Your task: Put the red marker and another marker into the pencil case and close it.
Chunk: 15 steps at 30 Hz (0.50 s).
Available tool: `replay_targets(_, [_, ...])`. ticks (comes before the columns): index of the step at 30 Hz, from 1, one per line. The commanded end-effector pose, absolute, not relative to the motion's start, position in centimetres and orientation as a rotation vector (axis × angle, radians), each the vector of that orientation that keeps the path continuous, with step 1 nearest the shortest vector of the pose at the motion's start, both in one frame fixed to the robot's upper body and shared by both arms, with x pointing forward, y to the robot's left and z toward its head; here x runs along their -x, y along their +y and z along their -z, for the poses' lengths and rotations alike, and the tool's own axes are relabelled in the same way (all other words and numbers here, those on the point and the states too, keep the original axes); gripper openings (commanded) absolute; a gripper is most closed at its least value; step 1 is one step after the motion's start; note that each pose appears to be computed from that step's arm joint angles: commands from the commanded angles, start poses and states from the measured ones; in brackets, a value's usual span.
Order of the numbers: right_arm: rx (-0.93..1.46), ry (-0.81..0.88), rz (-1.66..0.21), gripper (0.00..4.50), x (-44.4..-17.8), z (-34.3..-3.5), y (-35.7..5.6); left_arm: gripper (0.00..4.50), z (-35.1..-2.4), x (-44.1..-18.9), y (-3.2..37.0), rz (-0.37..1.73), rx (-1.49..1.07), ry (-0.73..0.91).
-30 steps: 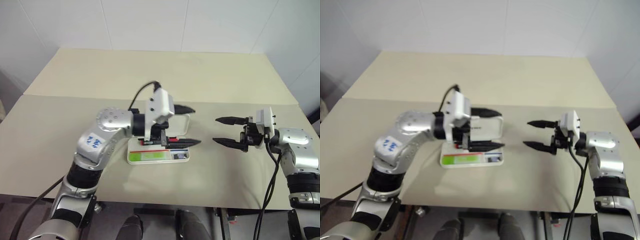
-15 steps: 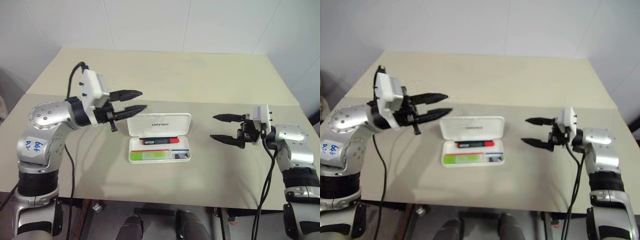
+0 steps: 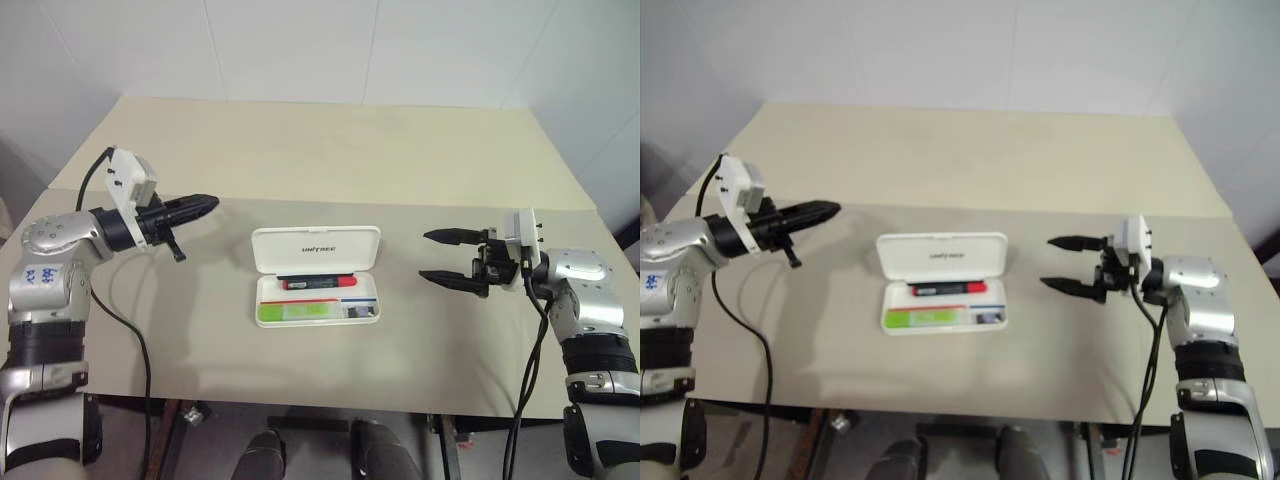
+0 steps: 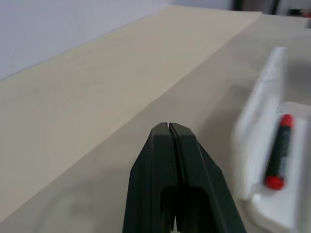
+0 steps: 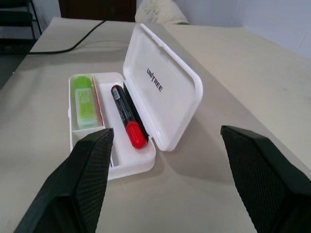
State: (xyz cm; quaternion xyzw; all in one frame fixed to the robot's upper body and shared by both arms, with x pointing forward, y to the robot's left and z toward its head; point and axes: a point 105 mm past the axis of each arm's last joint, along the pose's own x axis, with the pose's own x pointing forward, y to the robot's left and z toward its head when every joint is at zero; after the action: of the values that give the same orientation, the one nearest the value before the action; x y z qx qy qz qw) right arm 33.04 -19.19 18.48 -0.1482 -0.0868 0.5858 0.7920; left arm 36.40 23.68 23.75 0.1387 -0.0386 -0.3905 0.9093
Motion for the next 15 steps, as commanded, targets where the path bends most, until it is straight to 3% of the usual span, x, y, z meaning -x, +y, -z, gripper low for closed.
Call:
replay_targets(1, [0.334,-0.232,-1.264,4.5,-32.9,-19.5,-19.2,0.03,-23.2,-37.3,24.3,0.826,-0.269,-0.024])
replay_targets(9, [0.344,-0.226,-1.255,4.5,-33.0,-19.5,-19.3,0.03,-20.6,-38.9,21.5,1.024,-0.149,0.057])
replay_targets(15, [0.341,-0.229,-1.248,4.5,-32.6,-19.6,-19.6,0.03,-19.4,-38.0,18.6,1.246,-0.094,0.127])
